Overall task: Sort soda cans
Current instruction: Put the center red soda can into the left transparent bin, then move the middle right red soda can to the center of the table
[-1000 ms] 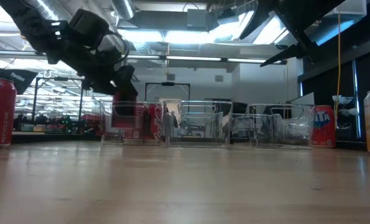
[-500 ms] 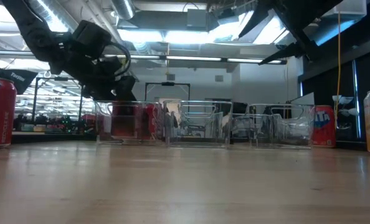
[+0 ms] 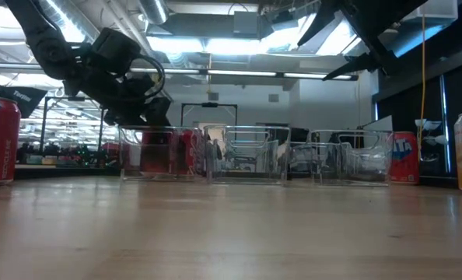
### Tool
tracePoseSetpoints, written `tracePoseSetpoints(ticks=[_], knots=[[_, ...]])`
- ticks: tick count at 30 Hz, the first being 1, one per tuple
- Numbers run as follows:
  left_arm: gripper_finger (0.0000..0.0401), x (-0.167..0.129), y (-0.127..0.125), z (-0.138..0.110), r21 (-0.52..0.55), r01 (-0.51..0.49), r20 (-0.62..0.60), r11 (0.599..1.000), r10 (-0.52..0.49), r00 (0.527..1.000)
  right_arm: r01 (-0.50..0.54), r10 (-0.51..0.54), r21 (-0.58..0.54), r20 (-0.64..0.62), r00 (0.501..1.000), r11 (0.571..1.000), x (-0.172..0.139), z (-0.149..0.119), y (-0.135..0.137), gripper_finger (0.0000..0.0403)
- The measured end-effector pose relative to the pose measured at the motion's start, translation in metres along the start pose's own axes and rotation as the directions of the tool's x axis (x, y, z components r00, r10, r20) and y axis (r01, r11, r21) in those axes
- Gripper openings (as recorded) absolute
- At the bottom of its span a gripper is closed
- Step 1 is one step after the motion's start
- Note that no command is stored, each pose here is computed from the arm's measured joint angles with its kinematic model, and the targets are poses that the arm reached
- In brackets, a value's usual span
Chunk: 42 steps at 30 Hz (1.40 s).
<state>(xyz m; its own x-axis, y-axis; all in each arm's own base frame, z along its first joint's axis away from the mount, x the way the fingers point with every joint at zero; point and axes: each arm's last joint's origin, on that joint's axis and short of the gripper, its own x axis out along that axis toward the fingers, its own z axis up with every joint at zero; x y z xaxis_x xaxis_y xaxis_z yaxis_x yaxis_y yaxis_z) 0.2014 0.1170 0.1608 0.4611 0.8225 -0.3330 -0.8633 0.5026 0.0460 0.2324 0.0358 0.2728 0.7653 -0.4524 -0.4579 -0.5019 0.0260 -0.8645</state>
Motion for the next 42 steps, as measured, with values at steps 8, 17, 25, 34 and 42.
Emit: tracePoseSetpoints(ticks=[8, 17, 25, 34, 42], knots=[[0.0349, 0.0, 0.001, 0.002, -0.054, -0.001, 0.013, 0.999, 0.002, 1.0, 0.0, 0.0, 0.0, 0.0, 1.0, 1.0, 0.0, 0.0, 0.0, 0.0349], [0.0358, -0.002, -0.002, 0.008, 0.009, 0.008, 0.027, 1.0, -0.009, 1.0, 0.0, 0.0, 0.0, 0.0, 1.0, 1.0, 0.0, 0.0, 0.0, 0.0349], [0.0359, -0.027, -0.003, 0.045, 0.039, 0.055, 0.162, 0.998, -0.061, 0.985, 0.001, -0.001, 0.0, 0.0, 1.0, 1.0, 0.0, 0.0, 0.0, 0.0349], [0.0359, -0.057, -0.017, 0.073, 0.148, 0.487, 0.314, 0.861, -0.508, 0.802, -0.026, 0.014, 0.089, 0.128, 0.992, 0.996, 0.0, 0.004, 0.0, 0.0349], [0.0359, -0.061, -0.032, 0.078, 0.294, 0.579, 0.413, 0.76, -0.647, 0.641, -0.09, 0.062, 0.232, 0.123, 0.99, 0.969, -0.013, -0.002, -0.019, 0.0349]])
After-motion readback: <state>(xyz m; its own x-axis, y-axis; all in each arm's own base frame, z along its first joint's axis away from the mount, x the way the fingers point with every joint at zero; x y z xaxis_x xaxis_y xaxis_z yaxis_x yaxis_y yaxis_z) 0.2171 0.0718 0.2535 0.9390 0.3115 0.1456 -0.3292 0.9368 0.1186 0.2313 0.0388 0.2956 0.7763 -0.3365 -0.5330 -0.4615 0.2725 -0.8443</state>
